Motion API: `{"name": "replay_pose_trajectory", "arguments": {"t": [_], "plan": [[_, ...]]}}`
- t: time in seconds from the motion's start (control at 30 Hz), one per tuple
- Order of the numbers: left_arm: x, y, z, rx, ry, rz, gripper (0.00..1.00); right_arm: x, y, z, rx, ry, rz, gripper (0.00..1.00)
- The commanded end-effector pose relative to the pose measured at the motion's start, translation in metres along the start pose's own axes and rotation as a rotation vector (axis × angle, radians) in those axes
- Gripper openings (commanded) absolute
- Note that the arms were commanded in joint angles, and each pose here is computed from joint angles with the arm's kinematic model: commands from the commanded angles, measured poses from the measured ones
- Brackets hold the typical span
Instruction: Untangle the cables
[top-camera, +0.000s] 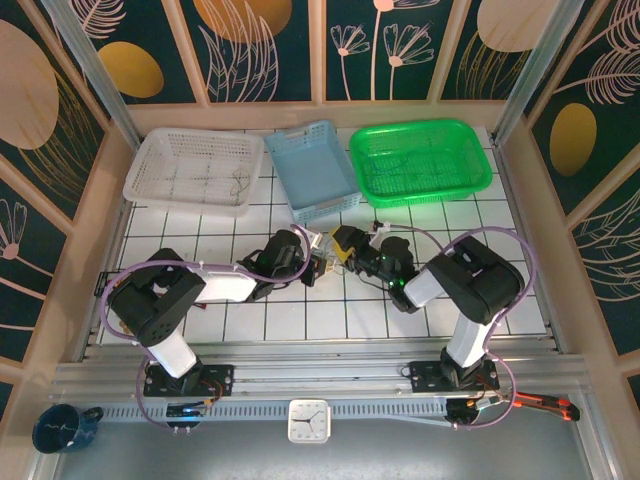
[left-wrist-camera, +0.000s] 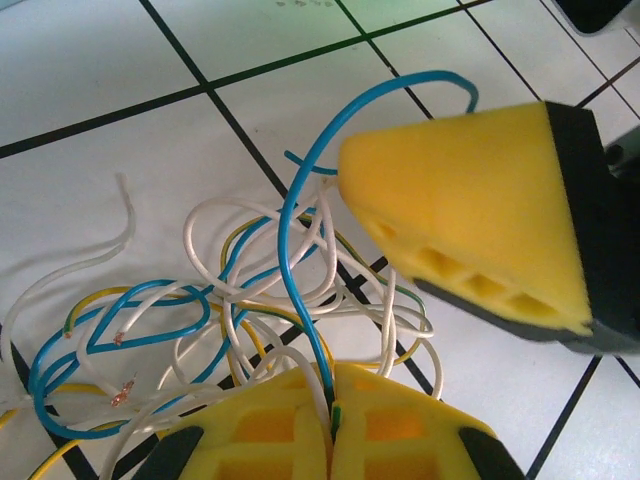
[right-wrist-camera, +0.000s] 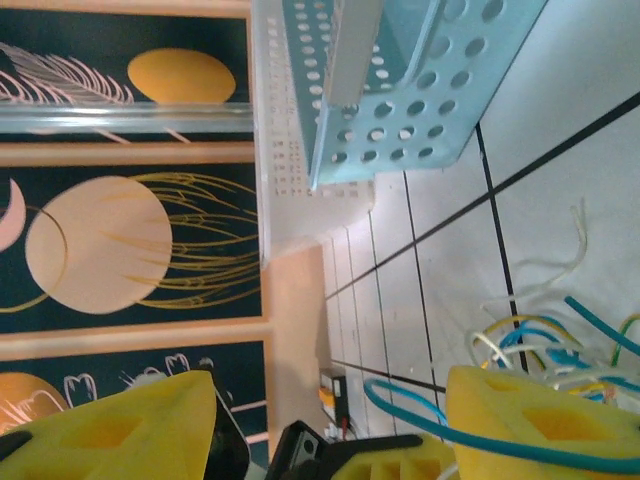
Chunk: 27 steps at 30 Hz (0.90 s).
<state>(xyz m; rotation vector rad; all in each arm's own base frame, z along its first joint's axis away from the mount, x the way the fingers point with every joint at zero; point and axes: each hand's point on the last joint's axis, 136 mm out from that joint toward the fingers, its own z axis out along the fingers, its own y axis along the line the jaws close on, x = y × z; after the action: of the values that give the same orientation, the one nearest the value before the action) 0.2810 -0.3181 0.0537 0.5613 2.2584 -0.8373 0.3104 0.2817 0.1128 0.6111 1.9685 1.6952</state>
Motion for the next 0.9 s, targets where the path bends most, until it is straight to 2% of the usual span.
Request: {"name": "replay_pose_trajectory", "arguments": {"t": [0.0, 0.27, 0.37, 0.4, 0.5, 0.53, 0.6, 0.77, 0.87], "plan": [[-0.008, -0.009, -0.005, 0.034, -0.036, 0.029, 0.01, -0.011, 0.027, 0.0, -0.113, -0.029, -0.006, 0.61], [-0.008, -0.008, -0.006, 0.032, -0.038, 0.031, 0.0, -0.024, 0.019, 0.002, -0.067, -0.05, -0.023, 0.54], [-0.008, -0.009, -0.006, 0.034, -0.038, 0.034, 0.0, -0.027, 0.017, 0.004, -0.062, -0.052, -0.026, 0.45], [-0.008, -0.009, -0.006, 0.033, -0.037, 0.033, 0.0, -0.028, 0.017, 0.005, -0.061, -0.052, -0.03, 0.39], [-0.008, -0.01, -0.006, 0.039, -0.037, 0.038, 0.0, -0.031, 0.016, 0.008, -0.046, -0.053, -0.051, 0.07], [-0.008, -0.01, -0.006, 0.039, -0.036, 0.04, 0.0, -0.031, 0.017, 0.008, -0.039, -0.054, -0.067, 0.0], [-0.008, -0.01, -0.007, 0.04, -0.039, 0.048, 0.0, -0.032, 0.021, 0.009, -0.021, -0.053, -0.107, 0.0], [-0.012, -0.012, -0.012, 0.044, -0.062, 0.063, 0.08, -0.035, 0.035, 0.007, 0.074, -0.059, -0.256, 0.0], [-0.016, -0.013, -0.016, 0.047, -0.084, 0.07, 0.17, -0.037, 0.053, 0.003, 0.124, -0.067, -0.365, 0.0]]}}
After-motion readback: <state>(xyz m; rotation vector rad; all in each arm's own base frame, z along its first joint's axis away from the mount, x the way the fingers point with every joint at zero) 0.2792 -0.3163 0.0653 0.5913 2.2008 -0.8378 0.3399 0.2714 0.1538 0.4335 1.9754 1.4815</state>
